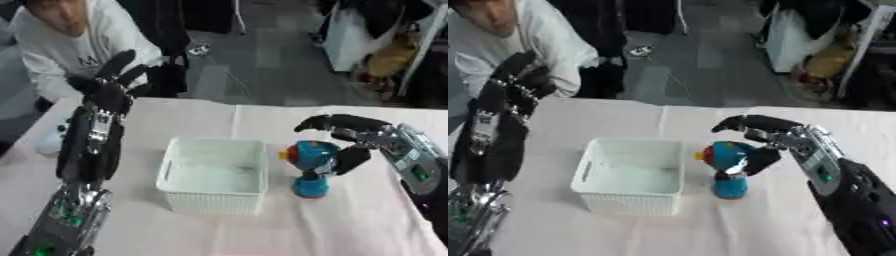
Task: Pick up objects on the table and place them in the box.
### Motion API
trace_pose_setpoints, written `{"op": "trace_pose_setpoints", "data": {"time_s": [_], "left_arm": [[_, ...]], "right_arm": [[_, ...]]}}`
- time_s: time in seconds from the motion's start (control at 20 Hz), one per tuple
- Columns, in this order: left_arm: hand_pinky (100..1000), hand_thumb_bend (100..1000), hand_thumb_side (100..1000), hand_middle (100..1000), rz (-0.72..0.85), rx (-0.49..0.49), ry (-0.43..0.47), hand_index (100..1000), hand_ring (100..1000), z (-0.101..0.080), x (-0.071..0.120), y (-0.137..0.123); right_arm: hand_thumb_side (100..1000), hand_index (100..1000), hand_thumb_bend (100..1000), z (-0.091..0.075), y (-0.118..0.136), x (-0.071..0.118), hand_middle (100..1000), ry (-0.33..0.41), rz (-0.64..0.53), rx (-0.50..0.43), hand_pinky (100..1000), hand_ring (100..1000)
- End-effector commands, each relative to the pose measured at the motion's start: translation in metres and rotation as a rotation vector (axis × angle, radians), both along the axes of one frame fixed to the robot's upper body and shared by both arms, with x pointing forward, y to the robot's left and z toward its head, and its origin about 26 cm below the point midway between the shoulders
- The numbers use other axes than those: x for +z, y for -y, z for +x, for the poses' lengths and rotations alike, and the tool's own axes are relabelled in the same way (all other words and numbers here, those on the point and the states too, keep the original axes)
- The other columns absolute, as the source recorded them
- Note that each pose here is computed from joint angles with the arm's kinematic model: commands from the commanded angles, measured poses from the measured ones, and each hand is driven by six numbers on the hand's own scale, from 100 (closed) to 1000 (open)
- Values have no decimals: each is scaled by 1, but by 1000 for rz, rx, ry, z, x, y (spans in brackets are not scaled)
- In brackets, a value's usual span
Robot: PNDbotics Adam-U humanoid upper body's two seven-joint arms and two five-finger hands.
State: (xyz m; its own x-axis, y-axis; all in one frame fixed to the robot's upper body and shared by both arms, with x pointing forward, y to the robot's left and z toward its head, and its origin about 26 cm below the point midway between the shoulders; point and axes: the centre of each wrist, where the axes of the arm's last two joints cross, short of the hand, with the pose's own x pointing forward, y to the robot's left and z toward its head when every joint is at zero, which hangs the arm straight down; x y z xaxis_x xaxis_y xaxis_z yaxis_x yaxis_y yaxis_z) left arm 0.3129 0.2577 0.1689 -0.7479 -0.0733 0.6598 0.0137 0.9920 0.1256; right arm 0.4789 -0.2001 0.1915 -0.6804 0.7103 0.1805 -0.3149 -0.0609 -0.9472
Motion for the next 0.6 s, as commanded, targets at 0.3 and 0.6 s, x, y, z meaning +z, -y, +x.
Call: {"op": "trace_pose_setpoints", "data": {"time_s": [0.3,0.6], "left_arm": [[854,321,825,953,6,-14,36,961,929,-1,10,1],[854,322,825,953,4,-17,37,961,929,0,11,2]], "right_arm": [[641,948,690,2,1,5,906,8,-18,-14,889,932],[643,944,677,3,1,-1,901,-8,-23,-20,862,923]]}}
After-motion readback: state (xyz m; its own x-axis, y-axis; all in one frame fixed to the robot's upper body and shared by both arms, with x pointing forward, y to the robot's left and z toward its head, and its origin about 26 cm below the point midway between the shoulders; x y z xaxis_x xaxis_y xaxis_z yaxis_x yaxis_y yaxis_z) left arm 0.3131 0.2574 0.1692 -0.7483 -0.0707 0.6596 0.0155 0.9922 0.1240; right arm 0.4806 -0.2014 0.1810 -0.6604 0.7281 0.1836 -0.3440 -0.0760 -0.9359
